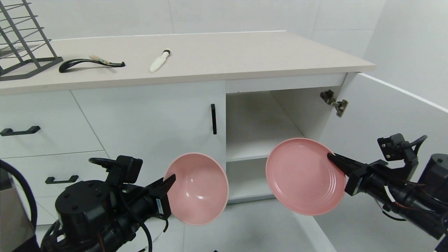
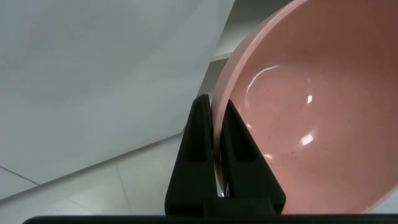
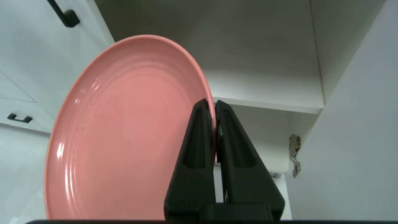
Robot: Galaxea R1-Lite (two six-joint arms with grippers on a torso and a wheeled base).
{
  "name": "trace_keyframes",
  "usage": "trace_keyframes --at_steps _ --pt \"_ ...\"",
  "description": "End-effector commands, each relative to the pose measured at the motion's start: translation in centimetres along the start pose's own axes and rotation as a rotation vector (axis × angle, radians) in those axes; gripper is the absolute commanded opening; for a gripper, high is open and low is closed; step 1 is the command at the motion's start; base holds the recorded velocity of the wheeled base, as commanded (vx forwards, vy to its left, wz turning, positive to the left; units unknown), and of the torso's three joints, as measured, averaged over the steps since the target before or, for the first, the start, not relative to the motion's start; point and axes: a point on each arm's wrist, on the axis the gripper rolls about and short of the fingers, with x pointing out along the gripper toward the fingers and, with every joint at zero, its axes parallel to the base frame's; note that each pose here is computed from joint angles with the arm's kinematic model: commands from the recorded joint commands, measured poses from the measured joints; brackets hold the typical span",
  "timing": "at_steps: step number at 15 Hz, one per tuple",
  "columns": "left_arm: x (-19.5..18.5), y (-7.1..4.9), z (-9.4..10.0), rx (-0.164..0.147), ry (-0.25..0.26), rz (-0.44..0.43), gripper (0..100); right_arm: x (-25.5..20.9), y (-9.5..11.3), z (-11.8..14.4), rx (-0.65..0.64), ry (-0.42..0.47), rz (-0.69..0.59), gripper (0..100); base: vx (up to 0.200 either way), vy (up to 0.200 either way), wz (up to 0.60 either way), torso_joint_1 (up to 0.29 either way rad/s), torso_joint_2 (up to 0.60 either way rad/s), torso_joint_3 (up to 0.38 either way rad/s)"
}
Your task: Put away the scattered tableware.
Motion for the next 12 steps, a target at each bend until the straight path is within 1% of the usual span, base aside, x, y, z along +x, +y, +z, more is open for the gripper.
trace_keyframes --at_steps 1,3,4,5,6,7,8,9,10,12 --pt "0.1 0.0 -0.1 0.001 0.004 0.000 0 0.1 0.0 -0.1 0.002 0.006 0.000 0 0.000 0.000 0.00 0.000 0.00 0.000" --pt "0.0 0.0 -0.2 0.002 0.012 0.001 0 0.1 0.0 -0.1 0.002 0.006 0.000 0 0.000 0.000 0.00 0.000 0.00 0.000" --pt "-0.1 0.2 -0.5 0.006 0.025 0.007 0 0.1 0.0 -0.1 0.002 0.006 0.000 0 0.000 0.000 0.00 0.000 0.00 0.000" --pt "-0.2 0.2 -0.6 0.007 0.035 0.009 0 0.1 0.0 -0.2 0.002 0.008 0.002 0 0.200 0.000 0.00 0.007 0.00 0.022" --pt "-0.5 0.4 -1.0 0.023 0.056 0.012 0 0.1 0.0 -0.3 0.003 0.012 0.000 0 0.200 0.000 0.00 0.002 0.01 0.017" --pt "-0.7 0.4 -1.4 0.062 0.081 0.012 0 0.2 -0.1 -0.5 0.005 0.021 -0.001 0 0.200 0.000 0.00 -0.012 0.00 0.017" --pt "-0.8 0.3 -1.9 0.110 0.105 0.009 0 0.3 -0.1 -0.6 0.006 0.027 -0.001 0 0.000 0.000 0.00 0.000 0.00 0.000" --pt "-0.9 0.3 -2.2 0.132 0.120 0.005 0 0.4 -0.1 -0.7 0.007 0.033 -0.001 0 0.000 0.000 0.00 0.000 0.00 0.000" --pt "-0.8 0.2 -2.2 0.141 0.123 0.004 0 0.4 -0.1 -0.7 0.008 0.034 -0.002 0 0.000 0.000 0.00 0.000 0.00 0.000" --pt "-0.9 0.2 -2.1 0.140 0.115 0.004 0 0.5 -0.2 -0.9 0.011 0.042 -0.005 0 0.000 0.000 0.00 0.000 0.00 0.000"
